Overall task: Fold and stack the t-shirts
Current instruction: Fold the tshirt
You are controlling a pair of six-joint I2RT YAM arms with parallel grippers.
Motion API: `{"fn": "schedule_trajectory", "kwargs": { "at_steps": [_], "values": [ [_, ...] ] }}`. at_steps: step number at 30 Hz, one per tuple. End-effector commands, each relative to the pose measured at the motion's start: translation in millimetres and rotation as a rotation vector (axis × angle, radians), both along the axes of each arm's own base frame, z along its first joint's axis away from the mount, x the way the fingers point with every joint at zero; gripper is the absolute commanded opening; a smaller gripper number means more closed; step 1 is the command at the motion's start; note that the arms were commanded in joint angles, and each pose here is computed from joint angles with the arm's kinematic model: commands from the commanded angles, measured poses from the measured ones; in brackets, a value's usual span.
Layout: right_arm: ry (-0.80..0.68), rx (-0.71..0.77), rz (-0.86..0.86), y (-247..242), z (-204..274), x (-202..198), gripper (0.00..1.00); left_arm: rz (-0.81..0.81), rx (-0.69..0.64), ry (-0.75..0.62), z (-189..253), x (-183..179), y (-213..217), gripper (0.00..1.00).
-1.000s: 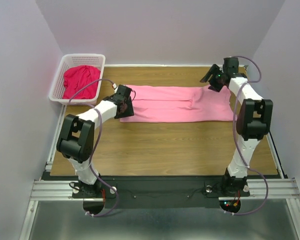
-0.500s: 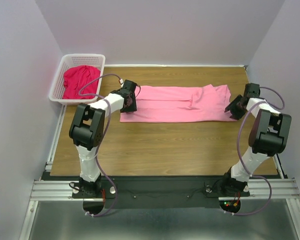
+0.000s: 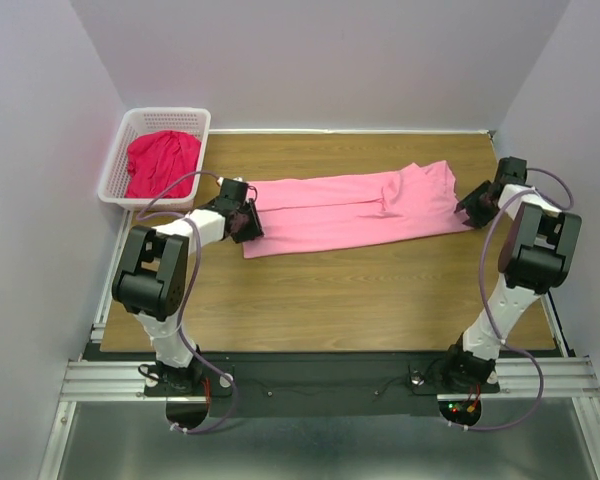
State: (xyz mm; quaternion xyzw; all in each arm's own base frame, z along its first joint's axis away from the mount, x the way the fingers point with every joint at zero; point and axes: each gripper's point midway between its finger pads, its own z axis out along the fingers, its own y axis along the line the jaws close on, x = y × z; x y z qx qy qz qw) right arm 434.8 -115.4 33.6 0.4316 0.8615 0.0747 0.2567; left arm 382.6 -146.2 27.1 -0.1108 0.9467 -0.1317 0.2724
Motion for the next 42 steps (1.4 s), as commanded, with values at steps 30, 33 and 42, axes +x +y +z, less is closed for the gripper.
{"fn": "schedule_trajectory", "kwargs": {
  "at_steps": [30,33,42],
  "values": [
    [-0.279,-0.552,0.668,219,88,116,0.29,-0.01,-0.012,-0.163,86,-43,-20,0.8],
    [-0.263,-0.559,0.668,219,76,122,0.29,-0.018,-0.019,-0.152,81,-46,-21,0.8],
    [-0.199,-0.6,0.63,210,44,131,0.28,-0.021,-0.027,-0.137,76,-49,-22,0.8]
  ]
}}
